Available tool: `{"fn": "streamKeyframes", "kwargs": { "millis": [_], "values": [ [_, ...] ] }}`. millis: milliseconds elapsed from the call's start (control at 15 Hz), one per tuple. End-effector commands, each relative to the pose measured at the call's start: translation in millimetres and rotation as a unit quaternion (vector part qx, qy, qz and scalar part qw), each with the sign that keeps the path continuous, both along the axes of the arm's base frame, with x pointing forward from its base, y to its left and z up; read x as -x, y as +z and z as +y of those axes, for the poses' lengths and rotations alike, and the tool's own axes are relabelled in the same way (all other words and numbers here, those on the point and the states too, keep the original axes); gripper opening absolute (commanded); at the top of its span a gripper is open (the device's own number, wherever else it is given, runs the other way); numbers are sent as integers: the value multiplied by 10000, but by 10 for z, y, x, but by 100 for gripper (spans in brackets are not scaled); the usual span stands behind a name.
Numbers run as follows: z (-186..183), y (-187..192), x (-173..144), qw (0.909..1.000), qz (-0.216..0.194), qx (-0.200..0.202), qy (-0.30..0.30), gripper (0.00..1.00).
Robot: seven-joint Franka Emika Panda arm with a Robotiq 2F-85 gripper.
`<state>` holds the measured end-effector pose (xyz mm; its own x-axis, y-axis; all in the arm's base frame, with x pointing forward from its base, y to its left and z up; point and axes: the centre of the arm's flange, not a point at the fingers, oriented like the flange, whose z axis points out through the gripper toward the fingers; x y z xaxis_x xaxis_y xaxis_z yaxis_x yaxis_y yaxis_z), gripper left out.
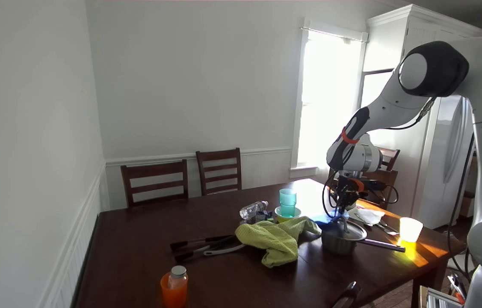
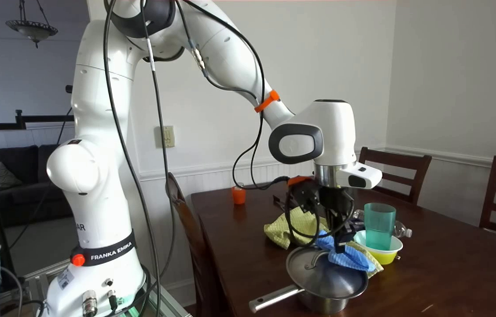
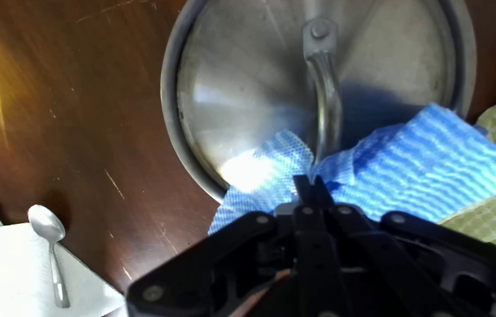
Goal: Use the towel to lift the lid put it on the pot and then put the towel on the table
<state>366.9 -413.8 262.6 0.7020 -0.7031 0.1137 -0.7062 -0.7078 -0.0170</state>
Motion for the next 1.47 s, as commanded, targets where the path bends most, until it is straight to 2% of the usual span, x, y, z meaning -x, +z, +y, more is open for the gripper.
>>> {"fn": "streamKeyframes", "kwargs": {
  "millis": [0,333,600,1067,1400],
  "values": [
    [-7,96,7,9999,-57,102,13,0],
    [136,451,-38,9985,-433,250,235,0],
    [383,742,-102,9952,-706,203,642,0],
    [905,1027,-106,9827,-1054,-179,1514,0],
    [1360,951,-194,9683,-980,-702,2186,0]
  ]
}}
